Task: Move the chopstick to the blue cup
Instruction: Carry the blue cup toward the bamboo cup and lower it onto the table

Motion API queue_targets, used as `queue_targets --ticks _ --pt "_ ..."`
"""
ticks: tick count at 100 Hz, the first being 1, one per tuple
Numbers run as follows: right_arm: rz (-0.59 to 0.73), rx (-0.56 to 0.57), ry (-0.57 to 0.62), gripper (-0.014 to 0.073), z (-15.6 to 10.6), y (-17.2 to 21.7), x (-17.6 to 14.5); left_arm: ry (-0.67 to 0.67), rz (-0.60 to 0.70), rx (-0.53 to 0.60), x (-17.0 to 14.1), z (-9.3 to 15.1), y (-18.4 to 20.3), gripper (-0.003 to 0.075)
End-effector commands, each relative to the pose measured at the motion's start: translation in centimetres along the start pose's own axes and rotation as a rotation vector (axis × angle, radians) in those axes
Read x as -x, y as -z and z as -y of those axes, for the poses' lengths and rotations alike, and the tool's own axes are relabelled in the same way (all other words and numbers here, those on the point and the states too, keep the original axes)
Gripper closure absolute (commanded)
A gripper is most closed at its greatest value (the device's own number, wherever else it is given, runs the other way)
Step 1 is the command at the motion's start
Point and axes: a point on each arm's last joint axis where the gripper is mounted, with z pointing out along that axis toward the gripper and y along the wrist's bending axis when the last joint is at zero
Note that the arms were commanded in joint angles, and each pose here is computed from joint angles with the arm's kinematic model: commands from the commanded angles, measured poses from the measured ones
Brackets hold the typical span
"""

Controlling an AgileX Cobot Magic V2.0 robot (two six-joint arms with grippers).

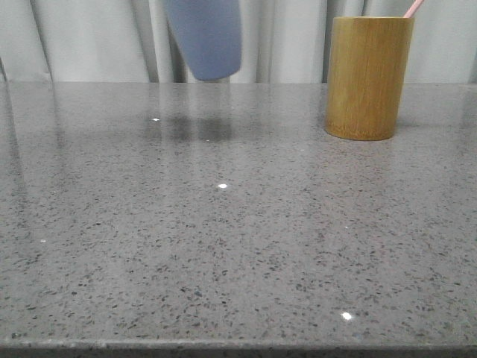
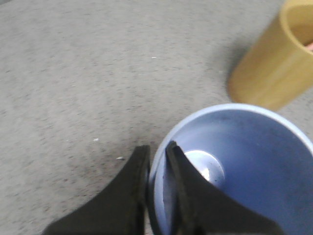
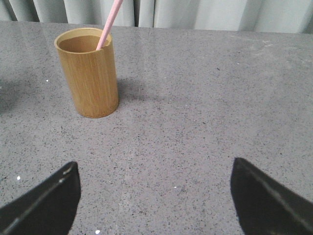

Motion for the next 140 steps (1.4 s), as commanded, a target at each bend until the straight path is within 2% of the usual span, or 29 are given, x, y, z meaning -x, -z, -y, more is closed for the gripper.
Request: queue_targets --ticks 1,12,40,140 --pt "0.091 -0.003 0.004 -0.0026 0.0 0.1 1.5 -0.035 0.133 -0.011 1.9 2.1 2.5 0.0739" --pt "0.091 -0.003 0.004 -0.0026 0.0 0.1 1.5 -0.051 0.112 -0.027 1.7 2.9 1.3 0.0739" --pt "0.091 -0.003 0.003 -0.0026 0.0 0.1 1.5 -0.048 0.012 -0.052 0.5 3.1 -2.3 0.0739" --pt "0.099 -0.002 0.003 -0.0026 0.0 0.1 1.6 -0.114 -0.045 0.010 0.0 2.5 -2.5 0.0739"
